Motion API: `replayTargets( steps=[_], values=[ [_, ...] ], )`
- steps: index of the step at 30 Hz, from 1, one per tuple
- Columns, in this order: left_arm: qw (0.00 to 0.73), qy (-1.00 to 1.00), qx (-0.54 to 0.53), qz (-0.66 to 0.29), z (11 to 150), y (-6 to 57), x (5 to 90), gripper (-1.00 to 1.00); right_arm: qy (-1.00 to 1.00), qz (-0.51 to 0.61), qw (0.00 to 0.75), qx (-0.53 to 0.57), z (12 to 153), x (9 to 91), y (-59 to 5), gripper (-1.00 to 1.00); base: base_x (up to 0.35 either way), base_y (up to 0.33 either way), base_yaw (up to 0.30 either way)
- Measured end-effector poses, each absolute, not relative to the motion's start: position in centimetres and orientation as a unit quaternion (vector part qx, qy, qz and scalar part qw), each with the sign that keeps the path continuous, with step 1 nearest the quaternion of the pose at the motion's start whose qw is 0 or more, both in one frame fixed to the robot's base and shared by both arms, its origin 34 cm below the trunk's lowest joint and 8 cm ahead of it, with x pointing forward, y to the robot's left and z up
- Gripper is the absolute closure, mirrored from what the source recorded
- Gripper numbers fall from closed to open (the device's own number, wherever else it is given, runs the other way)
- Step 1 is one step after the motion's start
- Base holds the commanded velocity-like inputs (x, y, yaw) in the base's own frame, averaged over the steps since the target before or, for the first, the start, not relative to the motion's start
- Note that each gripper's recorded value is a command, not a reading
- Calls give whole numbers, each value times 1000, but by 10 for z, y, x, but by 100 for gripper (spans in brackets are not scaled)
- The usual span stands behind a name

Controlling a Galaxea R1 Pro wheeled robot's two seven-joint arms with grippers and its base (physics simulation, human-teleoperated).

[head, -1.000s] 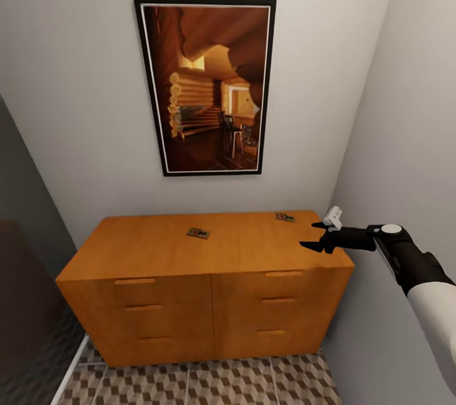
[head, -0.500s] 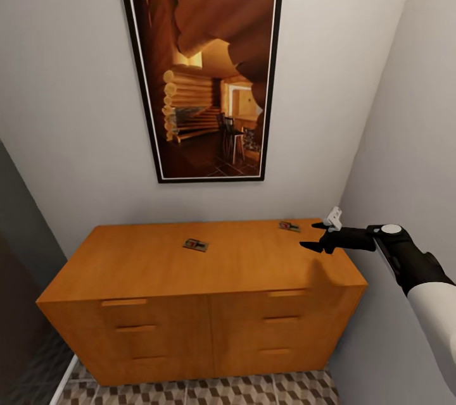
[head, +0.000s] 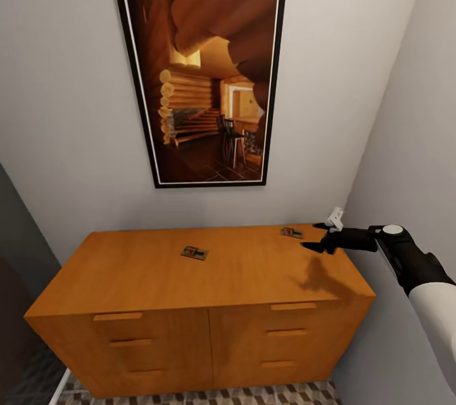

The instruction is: Take the four mousetraps from the cabinet in the bathroom and place them on the bathroom floor. Make sure all four end up on the same floor surface, and ensure that at least two of them are either under or directly next to the same bathroom sink.

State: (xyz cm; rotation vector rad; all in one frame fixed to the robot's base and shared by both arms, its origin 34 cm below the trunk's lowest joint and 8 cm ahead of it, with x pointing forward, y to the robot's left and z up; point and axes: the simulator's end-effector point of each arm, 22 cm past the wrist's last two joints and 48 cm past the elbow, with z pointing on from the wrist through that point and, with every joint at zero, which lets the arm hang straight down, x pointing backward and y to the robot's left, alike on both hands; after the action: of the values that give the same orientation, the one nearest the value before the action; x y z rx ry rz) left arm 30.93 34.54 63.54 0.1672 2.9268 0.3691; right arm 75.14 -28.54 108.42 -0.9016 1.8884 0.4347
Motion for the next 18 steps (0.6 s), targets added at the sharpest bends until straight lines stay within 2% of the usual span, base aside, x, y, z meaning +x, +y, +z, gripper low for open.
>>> replayTargets(
  steps=[7,18],
  values=[
    [93,986,56,125,635,346,309,-100,774,157,485,-375,1080,749,-314,-100,18,0,0],
    [93,986,56,125,635,346,309,-100,777,151,483,-374,1079,747,-325,-100,1,0,0]
  ],
)
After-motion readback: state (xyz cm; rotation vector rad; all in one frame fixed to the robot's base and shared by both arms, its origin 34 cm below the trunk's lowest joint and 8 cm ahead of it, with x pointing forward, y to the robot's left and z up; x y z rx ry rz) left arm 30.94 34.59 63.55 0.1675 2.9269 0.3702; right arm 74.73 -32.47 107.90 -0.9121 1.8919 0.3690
